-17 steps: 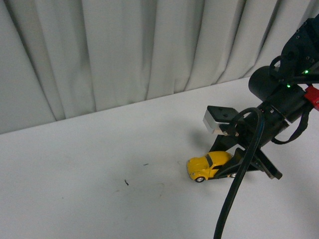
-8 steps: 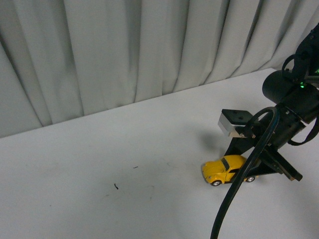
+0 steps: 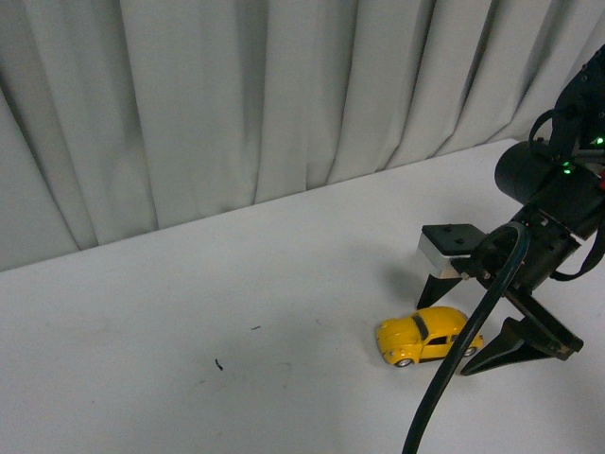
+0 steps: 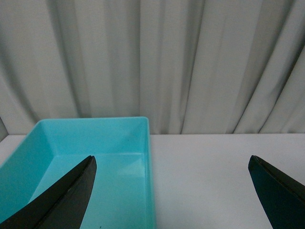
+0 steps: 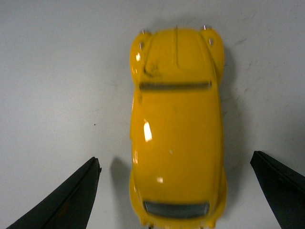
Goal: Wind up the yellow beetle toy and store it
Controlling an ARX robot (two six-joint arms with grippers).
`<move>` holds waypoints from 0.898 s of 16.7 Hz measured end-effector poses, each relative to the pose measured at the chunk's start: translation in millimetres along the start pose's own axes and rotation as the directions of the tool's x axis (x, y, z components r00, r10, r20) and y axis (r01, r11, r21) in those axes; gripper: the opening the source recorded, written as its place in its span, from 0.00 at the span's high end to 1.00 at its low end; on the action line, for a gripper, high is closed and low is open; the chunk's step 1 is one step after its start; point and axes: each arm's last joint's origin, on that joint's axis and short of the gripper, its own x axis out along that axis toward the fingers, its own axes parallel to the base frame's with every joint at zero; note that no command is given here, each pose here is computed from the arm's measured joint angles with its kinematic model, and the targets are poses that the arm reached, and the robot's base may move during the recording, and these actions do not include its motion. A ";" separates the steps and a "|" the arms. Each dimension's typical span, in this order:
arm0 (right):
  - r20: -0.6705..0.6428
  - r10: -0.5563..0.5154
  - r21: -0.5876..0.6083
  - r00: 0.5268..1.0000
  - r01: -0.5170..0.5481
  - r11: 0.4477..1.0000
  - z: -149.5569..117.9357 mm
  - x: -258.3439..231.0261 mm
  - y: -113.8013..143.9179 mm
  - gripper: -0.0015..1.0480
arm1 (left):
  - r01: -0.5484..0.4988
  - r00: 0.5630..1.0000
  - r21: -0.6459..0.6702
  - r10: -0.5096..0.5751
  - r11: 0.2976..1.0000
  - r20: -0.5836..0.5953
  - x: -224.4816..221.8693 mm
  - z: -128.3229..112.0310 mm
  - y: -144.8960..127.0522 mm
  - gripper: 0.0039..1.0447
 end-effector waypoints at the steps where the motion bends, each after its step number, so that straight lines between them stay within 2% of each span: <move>1: -0.001 -0.003 -0.005 1.000 0.003 1.000 0.0 -0.2 -0.5 0.07 | 0.000 1.000 0.000 0.000 1.000 0.000 0.0 0.0 0.0 0.06; 15: -0.036 -0.022 -0.032 0.999 0.021 0.999 1.5 -2.0 -6.9 0.07 | 0.000 1.000 0.000 0.000 1.000 0.000 0.0 0.0 0.0 0.06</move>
